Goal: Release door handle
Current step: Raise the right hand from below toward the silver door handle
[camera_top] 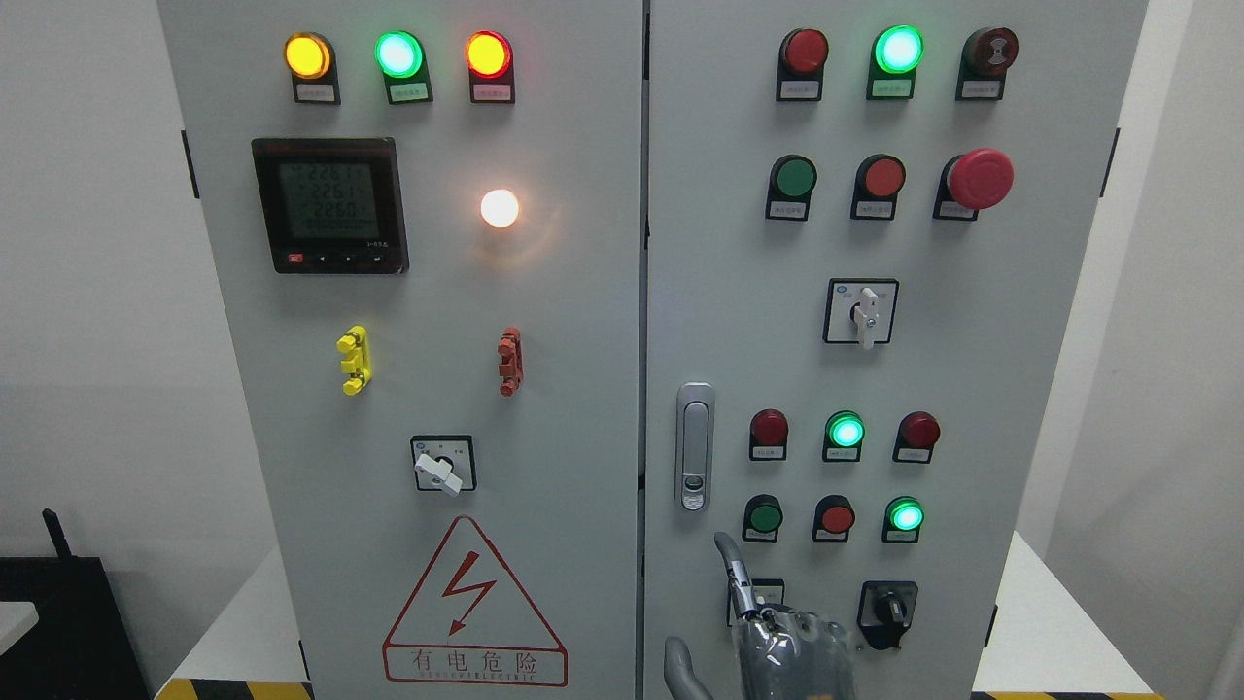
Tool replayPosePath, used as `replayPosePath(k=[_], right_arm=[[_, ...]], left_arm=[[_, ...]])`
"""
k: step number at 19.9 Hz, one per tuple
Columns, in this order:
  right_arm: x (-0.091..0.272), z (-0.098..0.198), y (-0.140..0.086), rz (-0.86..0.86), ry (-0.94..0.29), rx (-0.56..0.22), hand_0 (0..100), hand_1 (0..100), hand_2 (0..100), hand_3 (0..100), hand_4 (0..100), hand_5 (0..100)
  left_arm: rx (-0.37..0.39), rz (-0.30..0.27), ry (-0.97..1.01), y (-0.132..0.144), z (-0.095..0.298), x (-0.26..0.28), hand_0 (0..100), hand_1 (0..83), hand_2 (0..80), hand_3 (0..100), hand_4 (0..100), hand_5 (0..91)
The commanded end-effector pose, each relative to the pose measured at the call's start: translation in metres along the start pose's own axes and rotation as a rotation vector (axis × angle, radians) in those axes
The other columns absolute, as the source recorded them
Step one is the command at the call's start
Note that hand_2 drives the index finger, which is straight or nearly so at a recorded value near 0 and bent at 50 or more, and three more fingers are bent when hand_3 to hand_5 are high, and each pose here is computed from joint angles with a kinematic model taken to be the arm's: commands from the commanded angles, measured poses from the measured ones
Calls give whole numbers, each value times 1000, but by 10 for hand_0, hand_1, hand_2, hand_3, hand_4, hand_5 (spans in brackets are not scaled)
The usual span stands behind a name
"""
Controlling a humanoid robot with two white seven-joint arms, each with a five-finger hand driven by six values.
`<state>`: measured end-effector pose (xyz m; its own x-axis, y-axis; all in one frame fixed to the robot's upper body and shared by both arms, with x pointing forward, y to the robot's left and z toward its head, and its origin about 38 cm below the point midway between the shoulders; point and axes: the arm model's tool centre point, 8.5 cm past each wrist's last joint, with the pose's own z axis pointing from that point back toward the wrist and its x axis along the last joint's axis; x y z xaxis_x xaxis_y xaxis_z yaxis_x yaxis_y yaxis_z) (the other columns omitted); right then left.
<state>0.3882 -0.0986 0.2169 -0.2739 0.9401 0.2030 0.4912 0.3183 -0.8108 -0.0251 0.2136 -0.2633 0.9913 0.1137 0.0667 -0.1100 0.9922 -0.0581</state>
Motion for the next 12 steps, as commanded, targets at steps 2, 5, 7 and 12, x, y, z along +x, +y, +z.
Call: replayPosePath(k=[2, 5, 7, 12], right_arm=[[6, -9, 10, 49, -30, 16, 390, 341, 0, 1000, 991, 994], [6, -12, 11, 62, -32, 21, 391, 340, 0, 1000, 930, 993], [4, -16, 12, 70, -17, 24, 392, 340, 0, 1000, 917, 991], [5, -22, 10, 74, -18, 11, 395, 339, 0, 1000, 912, 990]], left_arm=[[-3, -13, -15, -1, -1, 5, 120, 389, 0, 0, 0, 0], [-3, -13, -15, -1, -1, 5, 120, 389, 0, 0, 0, 0], [-3, -13, -15, -1, -1, 5, 120, 389, 0, 0, 0, 0], [-3, -13, -15, -1, -1, 5, 120, 389, 0, 0, 0, 0]])
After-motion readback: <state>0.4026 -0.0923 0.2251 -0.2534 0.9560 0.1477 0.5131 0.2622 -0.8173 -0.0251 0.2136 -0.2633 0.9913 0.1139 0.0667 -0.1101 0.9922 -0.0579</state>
